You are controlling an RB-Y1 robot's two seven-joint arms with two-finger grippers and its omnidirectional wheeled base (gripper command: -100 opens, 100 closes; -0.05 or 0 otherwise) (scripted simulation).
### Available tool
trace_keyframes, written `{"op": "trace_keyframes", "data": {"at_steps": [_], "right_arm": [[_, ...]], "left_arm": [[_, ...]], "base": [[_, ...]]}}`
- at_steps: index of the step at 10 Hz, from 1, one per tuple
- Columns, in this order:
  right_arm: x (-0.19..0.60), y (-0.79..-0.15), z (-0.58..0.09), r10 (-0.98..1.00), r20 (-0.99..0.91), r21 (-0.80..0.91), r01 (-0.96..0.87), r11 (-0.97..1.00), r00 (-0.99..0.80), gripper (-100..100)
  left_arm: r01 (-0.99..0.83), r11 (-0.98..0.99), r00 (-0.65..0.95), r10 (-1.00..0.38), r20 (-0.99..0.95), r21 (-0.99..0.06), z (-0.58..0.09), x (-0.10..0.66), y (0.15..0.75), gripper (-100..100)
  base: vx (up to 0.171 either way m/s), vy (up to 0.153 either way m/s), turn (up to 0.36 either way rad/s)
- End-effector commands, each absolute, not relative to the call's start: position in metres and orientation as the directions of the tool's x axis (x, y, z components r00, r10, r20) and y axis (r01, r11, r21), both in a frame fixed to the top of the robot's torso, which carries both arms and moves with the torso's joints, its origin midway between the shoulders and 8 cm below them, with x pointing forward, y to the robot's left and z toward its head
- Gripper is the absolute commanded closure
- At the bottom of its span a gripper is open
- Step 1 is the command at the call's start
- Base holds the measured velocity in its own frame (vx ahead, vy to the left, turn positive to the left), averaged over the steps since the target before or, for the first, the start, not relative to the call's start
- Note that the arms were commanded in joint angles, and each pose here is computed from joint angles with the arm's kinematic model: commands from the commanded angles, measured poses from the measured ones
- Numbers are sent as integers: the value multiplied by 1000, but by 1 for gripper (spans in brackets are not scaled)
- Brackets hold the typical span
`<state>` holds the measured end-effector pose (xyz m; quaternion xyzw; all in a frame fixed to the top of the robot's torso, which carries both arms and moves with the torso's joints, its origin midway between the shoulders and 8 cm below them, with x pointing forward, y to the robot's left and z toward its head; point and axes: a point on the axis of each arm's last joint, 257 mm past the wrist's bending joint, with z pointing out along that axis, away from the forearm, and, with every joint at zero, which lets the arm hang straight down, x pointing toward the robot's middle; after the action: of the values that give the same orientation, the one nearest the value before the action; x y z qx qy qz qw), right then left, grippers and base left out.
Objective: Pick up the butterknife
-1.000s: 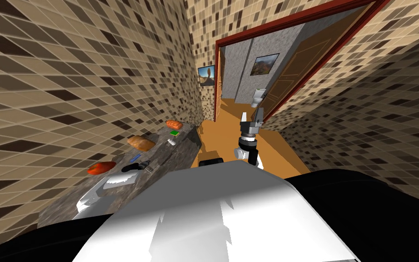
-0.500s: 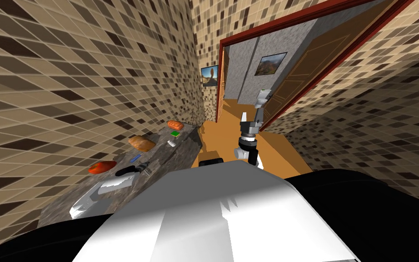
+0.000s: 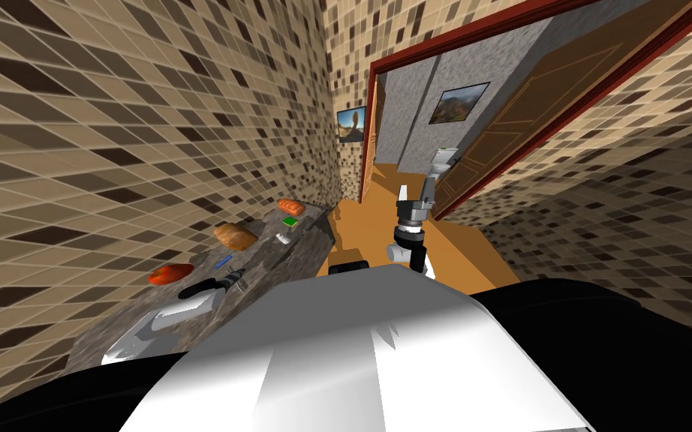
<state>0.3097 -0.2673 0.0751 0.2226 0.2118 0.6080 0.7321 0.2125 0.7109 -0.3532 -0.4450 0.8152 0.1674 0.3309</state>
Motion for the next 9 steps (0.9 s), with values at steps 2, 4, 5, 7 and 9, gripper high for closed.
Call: {"op": "trace_keyframes", "data": {"at_steps": [2,4,5,7,9], "right_arm": [[310,-267,75,985,-39,583,-796,162,171,0],[310,-267,75,985,-39,583,-796,161,171,0],[310,-267,75,984,-39,584,-796,162,171,0],[310,-267,75,985,-39,583,-796,161,171,0],[310,-267,75,985,-39,583,-796,161,171,0]], "left_arm": [[-823,568,-398,-599,-695,-18,-354,209,718,-100],[-816,579,-405,-589,-699,-14,-355,205,722,-100],[-820,572,-401,-595,-696,-16,-354,207,719,-100],[-818,575,-404,-592,-697,-15,-354,207,720,100],[-818,574,-406,-592,-697,-11,-354,206,720,100]], "base": [[86,-26,63],[62,-20,61],[33,-6,24],[3,0,7],[0,0,0]]}}
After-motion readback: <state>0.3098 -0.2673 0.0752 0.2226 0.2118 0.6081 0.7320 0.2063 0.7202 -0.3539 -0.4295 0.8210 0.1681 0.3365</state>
